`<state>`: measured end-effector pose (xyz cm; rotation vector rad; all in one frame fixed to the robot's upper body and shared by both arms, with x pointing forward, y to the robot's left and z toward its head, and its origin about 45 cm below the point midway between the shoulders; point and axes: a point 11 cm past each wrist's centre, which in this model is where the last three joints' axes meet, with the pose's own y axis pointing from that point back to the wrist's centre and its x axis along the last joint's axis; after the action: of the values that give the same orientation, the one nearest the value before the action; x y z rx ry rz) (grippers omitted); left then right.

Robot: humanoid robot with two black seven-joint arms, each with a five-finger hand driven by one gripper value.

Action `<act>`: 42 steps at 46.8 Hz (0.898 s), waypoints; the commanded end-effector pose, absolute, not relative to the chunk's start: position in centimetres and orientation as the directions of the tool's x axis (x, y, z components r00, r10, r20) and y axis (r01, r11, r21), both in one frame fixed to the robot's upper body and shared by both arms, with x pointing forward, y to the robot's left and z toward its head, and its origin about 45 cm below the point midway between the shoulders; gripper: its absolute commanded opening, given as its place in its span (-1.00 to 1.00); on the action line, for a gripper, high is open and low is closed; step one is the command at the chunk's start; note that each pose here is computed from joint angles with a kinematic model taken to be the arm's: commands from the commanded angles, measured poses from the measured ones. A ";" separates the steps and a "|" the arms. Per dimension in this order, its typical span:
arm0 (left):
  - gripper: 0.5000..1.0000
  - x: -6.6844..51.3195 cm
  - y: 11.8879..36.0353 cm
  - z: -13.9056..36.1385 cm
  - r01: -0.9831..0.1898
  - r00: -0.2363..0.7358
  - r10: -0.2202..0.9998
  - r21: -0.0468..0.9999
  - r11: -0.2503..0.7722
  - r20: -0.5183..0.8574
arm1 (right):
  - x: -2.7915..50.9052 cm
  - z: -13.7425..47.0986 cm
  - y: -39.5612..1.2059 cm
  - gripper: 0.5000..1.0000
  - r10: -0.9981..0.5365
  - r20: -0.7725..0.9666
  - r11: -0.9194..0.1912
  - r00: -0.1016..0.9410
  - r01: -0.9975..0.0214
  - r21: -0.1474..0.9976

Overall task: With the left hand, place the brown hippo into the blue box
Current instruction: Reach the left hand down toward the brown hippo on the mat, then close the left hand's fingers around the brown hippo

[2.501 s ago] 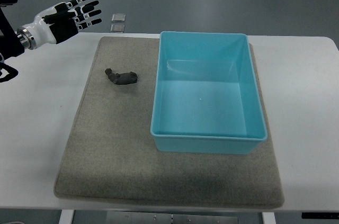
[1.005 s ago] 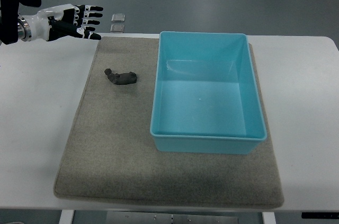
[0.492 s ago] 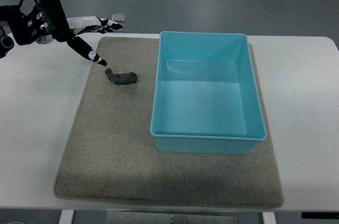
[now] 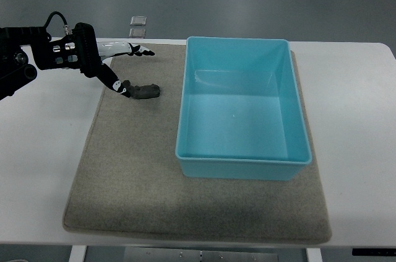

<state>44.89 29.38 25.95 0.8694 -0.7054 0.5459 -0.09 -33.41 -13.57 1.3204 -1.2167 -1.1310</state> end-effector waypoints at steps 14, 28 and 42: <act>0.90 44.7 28.2 24.7 -0.665 0.660 0.107 0.512 0.543 0.744 | -0.1 -13.6 -33.4 0.74 -0.998 -0.017 -0.023 0.066 -0.090 0.996; 0.74 44.7 27.5 23.9 -0.664 0.641 0.054 0.517 0.540 0.766 | -0.1 -13.6 -33.4 0.74 -0.998 -0.017 -0.023 0.066 -0.090 0.996; 0.60 44.7 28.0 23.1 -0.688 0.605 0.019 0.510 0.517 0.796 | -0.1 -13.6 -33.4 0.74 -0.998 -0.017 -0.023 0.066 -0.090 0.996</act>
<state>44.79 28.07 23.33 0.9402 -0.8226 0.4902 -0.07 -33.41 -13.57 1.3207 -1.2169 -1.1308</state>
